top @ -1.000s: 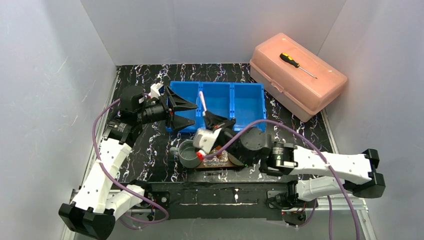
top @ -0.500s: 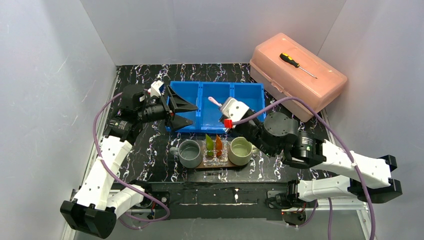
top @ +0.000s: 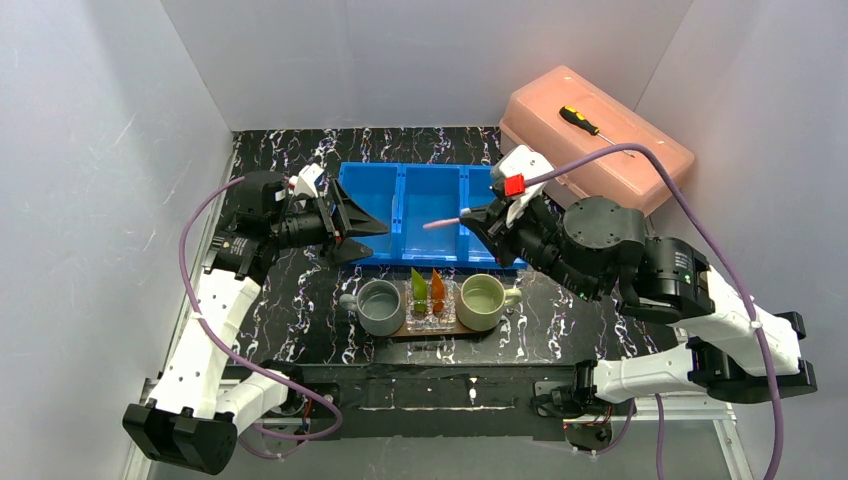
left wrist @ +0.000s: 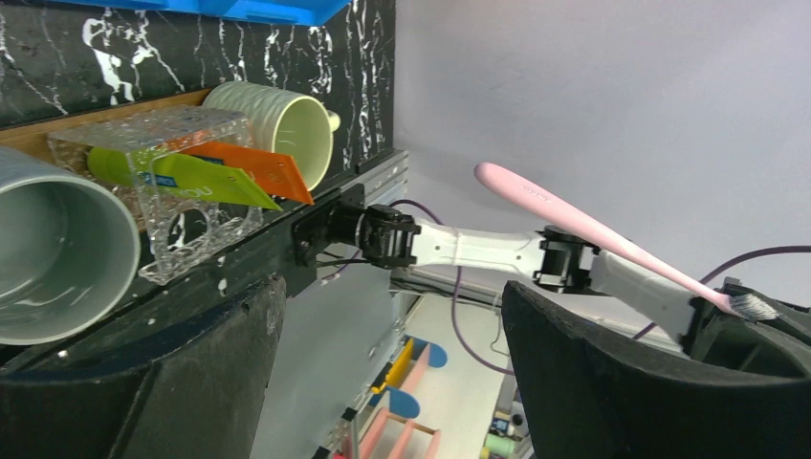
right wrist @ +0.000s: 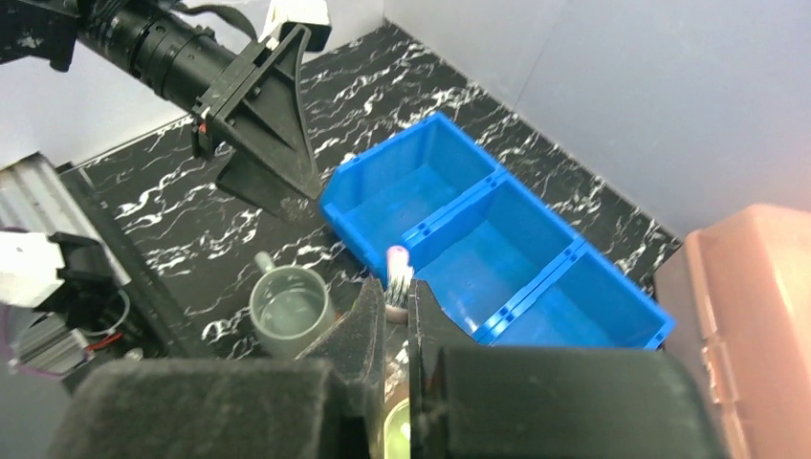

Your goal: Prepare toiletry sets of a toothbrush and toothpaste on the tray

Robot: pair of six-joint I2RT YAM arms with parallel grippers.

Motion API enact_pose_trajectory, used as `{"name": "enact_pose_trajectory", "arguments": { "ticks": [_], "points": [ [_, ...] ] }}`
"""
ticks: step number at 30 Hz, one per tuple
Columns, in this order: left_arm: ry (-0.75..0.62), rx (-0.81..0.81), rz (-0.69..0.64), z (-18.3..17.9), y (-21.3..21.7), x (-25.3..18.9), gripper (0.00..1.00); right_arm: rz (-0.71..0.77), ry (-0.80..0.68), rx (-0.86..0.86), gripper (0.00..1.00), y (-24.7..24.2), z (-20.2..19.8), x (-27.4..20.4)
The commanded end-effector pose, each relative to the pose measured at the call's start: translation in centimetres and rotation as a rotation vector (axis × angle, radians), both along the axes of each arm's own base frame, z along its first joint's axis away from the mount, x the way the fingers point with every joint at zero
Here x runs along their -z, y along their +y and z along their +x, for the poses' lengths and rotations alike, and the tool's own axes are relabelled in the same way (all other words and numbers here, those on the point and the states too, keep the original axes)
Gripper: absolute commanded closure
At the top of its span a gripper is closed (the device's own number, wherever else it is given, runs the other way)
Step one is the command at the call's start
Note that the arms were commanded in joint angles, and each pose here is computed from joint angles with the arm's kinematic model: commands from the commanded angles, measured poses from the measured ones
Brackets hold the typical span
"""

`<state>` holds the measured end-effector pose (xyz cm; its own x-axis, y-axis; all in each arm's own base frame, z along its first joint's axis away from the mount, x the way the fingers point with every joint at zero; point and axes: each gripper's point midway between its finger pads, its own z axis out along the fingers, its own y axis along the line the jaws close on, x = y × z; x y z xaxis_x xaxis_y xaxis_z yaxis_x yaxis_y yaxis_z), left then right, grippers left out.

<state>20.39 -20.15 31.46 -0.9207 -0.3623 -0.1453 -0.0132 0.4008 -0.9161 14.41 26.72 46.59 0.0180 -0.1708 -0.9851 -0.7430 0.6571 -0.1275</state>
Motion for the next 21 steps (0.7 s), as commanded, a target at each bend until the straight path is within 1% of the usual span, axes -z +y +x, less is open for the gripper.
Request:
{"name": "enact_pose_trajectory", "arguments": {
  "ticks": [1,6,11,17,21],
  "points": [
    [-0.052,0.061,0.048,-1.1,0.5,0.2,0.18,0.014,0.184,0.003,0.99,-0.9,-1.4,1.6],
    [-0.057,0.086,0.090,-1.6,0.9,1.5,0.16,0.003,0.303,0.000,0.99,-1.5,-2.6,3.0],
    [-0.080,0.089,0.153,-1.7,1.5,2.6,0.15,-0.049,0.403,-0.002,0.99,-1.4,-3.6,5.8],
    [-0.129,0.093,0.235,-2.1,2.5,3.7,0.09,-0.093,0.467,0.031,0.99,-1.2,-3.9,8.5],
    [-0.136,0.096,0.265,-2.3,2.8,4.5,0.07,-0.119,0.493,0.054,0.99,-0.8,-3.9,10.0]
  ]
}}
